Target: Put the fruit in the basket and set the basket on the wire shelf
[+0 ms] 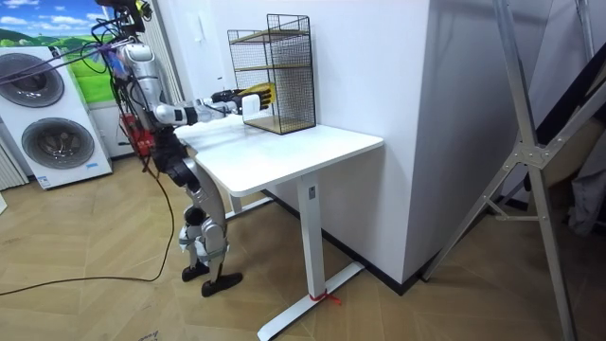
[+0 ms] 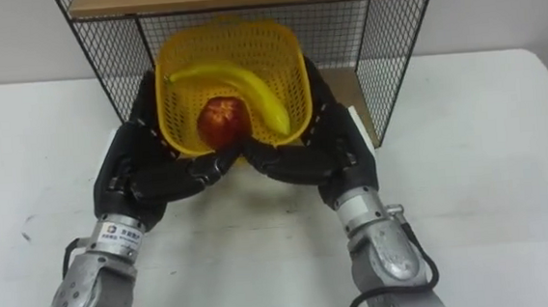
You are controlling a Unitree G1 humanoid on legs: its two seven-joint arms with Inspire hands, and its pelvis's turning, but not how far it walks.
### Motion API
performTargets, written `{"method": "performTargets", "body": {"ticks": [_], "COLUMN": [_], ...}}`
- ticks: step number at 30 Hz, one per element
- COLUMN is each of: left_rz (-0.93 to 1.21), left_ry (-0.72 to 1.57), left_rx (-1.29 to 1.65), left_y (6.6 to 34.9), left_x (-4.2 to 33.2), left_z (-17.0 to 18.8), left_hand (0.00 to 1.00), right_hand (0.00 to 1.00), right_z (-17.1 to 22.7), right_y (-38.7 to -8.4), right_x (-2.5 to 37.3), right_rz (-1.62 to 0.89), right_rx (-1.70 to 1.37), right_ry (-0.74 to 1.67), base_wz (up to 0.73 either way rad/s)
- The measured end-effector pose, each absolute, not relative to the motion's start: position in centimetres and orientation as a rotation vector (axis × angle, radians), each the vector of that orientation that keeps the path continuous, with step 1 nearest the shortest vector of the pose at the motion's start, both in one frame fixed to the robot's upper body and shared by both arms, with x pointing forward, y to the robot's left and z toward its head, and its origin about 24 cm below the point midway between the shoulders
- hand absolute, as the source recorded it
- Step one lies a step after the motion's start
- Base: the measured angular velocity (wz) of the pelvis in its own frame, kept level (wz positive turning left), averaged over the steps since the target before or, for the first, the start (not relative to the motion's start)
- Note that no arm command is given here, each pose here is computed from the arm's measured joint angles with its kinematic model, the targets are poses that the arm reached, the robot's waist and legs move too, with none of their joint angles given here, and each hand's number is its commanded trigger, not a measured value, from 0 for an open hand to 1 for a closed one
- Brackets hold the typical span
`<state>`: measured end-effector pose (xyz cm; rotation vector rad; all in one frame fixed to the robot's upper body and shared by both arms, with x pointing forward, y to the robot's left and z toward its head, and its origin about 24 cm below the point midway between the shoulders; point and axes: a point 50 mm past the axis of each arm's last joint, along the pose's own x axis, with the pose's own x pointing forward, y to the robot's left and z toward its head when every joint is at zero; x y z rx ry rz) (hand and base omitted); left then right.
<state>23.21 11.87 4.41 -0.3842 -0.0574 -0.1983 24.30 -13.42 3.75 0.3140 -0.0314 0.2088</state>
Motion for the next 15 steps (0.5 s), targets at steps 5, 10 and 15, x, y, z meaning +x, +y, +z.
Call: {"method": "performTargets", "body": {"ticks": [5,10,15], "left_rz": [-0.207,-0.195,-0.168], "left_ry": [-0.090,-0.088,-0.043], "left_rx": [-0.397,-0.389,-0.359], "left_y": [11.3,11.3,11.3], "left_x": [24.1,24.8,26.0], "left_z": [5.4,5.7,5.1], "left_hand": [0.00,0.00,0.00], "right_hand": [0.00,0.00,0.00], "right_z": [4.4,4.8,4.2], "right_y": [-13.3,-12.9,-12.8], "right_x": [25.0,25.9,26.2], "right_rz": [0.182,0.177,0.163], "right_rx": [0.352,0.351,0.345], "right_ry": [-0.047,-0.057,-0.005], "base_wz": [-0.06,-0.10,-0.01]}}
